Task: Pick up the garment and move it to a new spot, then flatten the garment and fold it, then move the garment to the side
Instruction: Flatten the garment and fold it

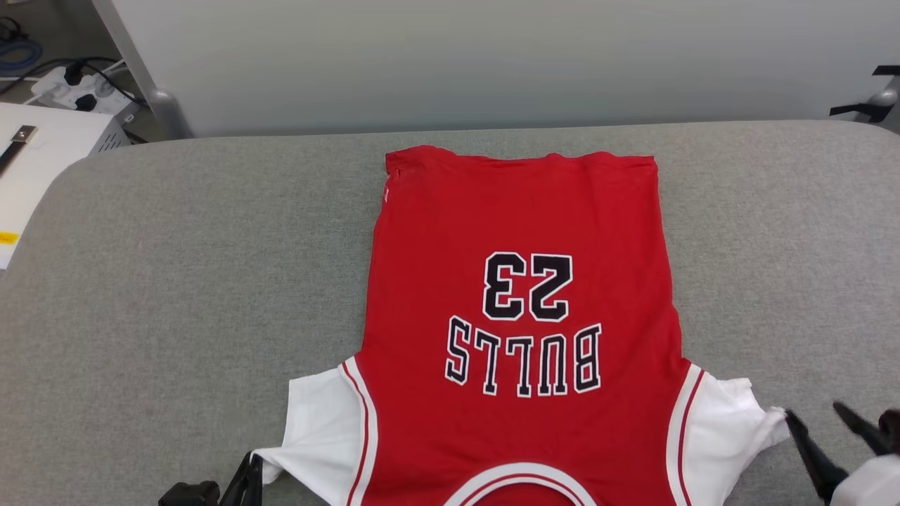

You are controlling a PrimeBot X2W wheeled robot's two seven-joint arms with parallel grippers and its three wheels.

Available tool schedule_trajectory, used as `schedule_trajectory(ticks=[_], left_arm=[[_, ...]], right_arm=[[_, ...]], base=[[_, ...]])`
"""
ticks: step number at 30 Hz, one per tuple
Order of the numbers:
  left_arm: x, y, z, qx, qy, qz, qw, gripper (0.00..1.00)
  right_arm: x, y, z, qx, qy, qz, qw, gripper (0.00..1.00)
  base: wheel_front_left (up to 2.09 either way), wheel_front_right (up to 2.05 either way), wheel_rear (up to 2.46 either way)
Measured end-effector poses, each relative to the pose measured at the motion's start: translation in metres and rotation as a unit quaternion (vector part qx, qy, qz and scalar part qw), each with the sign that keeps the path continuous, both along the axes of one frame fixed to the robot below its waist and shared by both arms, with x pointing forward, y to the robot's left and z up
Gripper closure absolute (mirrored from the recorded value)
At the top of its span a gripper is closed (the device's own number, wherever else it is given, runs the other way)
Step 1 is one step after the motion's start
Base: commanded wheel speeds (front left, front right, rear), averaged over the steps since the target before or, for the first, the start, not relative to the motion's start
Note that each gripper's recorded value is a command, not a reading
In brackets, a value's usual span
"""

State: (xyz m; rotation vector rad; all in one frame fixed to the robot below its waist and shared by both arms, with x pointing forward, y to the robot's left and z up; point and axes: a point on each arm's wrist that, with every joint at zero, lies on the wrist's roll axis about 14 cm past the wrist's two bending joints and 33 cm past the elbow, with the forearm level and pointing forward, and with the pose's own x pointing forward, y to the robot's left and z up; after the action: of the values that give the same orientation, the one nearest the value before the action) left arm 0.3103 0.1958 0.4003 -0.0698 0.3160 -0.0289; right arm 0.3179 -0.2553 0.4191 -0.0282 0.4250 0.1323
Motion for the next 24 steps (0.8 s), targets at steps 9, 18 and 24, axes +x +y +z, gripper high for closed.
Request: schedule_trajectory(ticks=[9,18,24], left_arm=[[0.040,-0.012,0.023,0.008,-0.050,-0.012,0.999,1.00],[0.074,-0.023,0.031,0.005,-0.078,-0.016,0.997,1.00],[0.084,-0.023,0.023,0.008,-0.073,-0.006,0.997,1.00]], right_arm=[[0.135,0.014,0.153,-0.057,-0.181,0.050,0.980,0.00],[0.223,0.034,0.141,-0.047,-0.017,0.088,0.995,0.00],[0.254,0.050,0.085,-0.050,0.148,0.111,0.982,0.00]], base=[[0.00,0.00,0.00],[0.00,0.00,0.00],[0.00,0.00,0.00]])
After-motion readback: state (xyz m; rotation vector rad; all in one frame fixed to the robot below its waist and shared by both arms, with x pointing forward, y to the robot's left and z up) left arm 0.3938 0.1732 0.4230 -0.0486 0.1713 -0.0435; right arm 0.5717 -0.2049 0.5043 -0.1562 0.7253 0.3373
